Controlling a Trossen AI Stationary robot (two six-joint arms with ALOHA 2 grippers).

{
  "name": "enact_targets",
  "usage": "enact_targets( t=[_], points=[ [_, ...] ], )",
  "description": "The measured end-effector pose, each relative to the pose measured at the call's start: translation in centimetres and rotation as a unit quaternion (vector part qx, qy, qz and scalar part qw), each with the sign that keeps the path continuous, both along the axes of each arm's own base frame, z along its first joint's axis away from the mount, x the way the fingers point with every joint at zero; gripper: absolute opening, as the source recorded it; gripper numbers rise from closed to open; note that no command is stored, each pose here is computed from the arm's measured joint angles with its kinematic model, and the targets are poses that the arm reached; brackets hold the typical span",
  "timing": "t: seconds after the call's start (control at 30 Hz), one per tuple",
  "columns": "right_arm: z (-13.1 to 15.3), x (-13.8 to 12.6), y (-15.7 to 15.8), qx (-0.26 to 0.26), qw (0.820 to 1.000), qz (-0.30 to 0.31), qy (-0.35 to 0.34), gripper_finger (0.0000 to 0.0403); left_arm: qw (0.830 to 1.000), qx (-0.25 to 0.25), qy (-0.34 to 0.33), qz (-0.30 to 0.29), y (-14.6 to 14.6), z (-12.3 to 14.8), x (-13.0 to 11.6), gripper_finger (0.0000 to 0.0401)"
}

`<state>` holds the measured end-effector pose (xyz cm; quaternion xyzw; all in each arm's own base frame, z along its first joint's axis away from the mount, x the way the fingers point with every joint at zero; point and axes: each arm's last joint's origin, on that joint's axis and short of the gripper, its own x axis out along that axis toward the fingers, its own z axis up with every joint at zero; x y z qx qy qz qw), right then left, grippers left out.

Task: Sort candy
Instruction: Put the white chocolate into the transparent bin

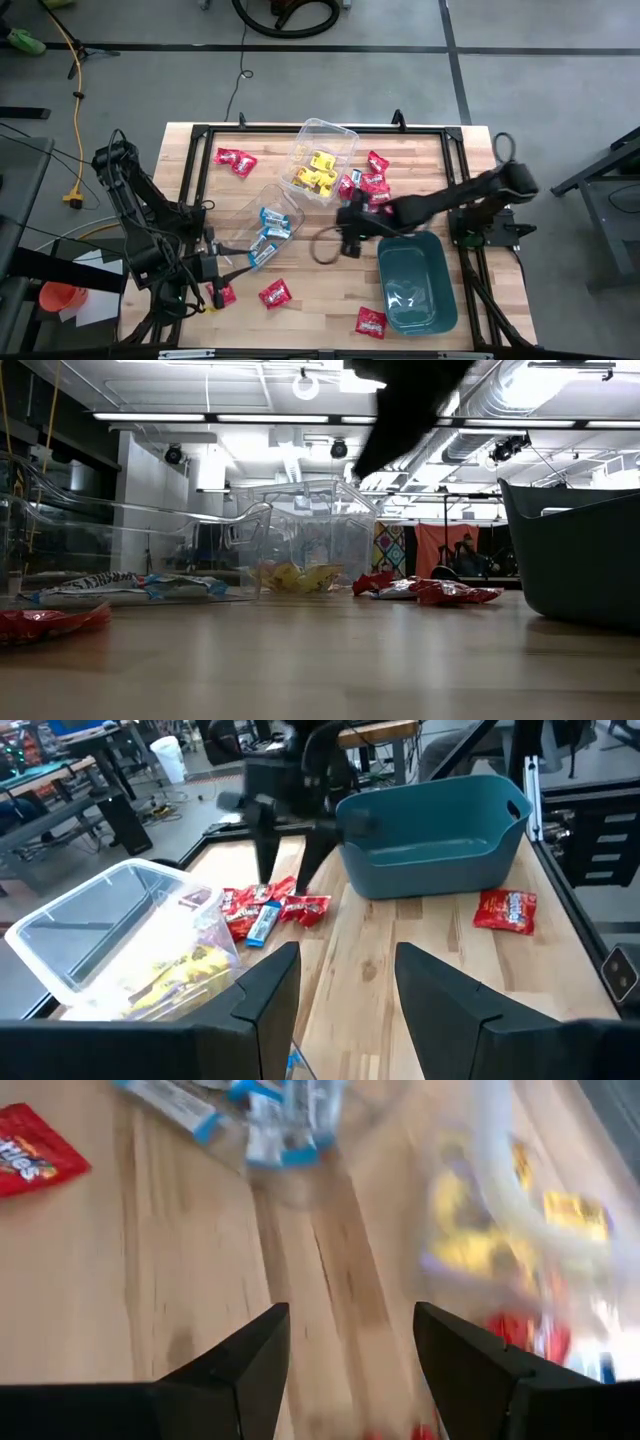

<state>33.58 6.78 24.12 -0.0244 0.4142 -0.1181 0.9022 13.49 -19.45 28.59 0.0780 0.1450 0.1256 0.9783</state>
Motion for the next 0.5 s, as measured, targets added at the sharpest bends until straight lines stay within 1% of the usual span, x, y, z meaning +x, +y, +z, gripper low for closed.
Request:
enact_targets(
  t=[0.13, 0.23, 0.27, 0.37, 0.43, 0.5],
  points=[
    [-1.7, -4.1, -0.5, 0.032, 0.998, -0.061, -0.004, 0.0209, 1.0, 0.002, -0.002, 0.003, 0.0, 0.0, 0.1, 0.0154],
    [-2.3, -5.4, -1.9, 0.054, 0.993, -0.109, -0.004, 0.0209, 1.0, 0.004, -0.006, 0.009, 0.1, 0.0, 0.2, 0.0154],
    [-2.4, -5.5, -2.5, 0.059, 0.991, -0.122, -0.002, 0.0209, 1.0, 0.009, -0.009, 0.013, 0.1, 0.0, 0.3, 0.0154],
    [-2.5, -4.9, -4.4, 0.088, 0.987, -0.134, 0.007, 0.0209, 1.0, 0.011, -0.011, 0.022, 0.3, 0.0, 0.5, 0.0154],
    [-2.6, -4.0, -5.5, 0.098, 0.988, -0.117, 0.012, 0.0209, 1.0, 0.014, -0.01, 0.026, 0.5, 0.0, 0.7, 0.0154],
    [-3.3, -3.4, -6.3, 0.093, 0.99, -0.099, 0.03, 0.0209, 0.999, 0.017, -0.008, 0.028, 0.6, 0.0, 0.9, 0.0154]
  ],
)
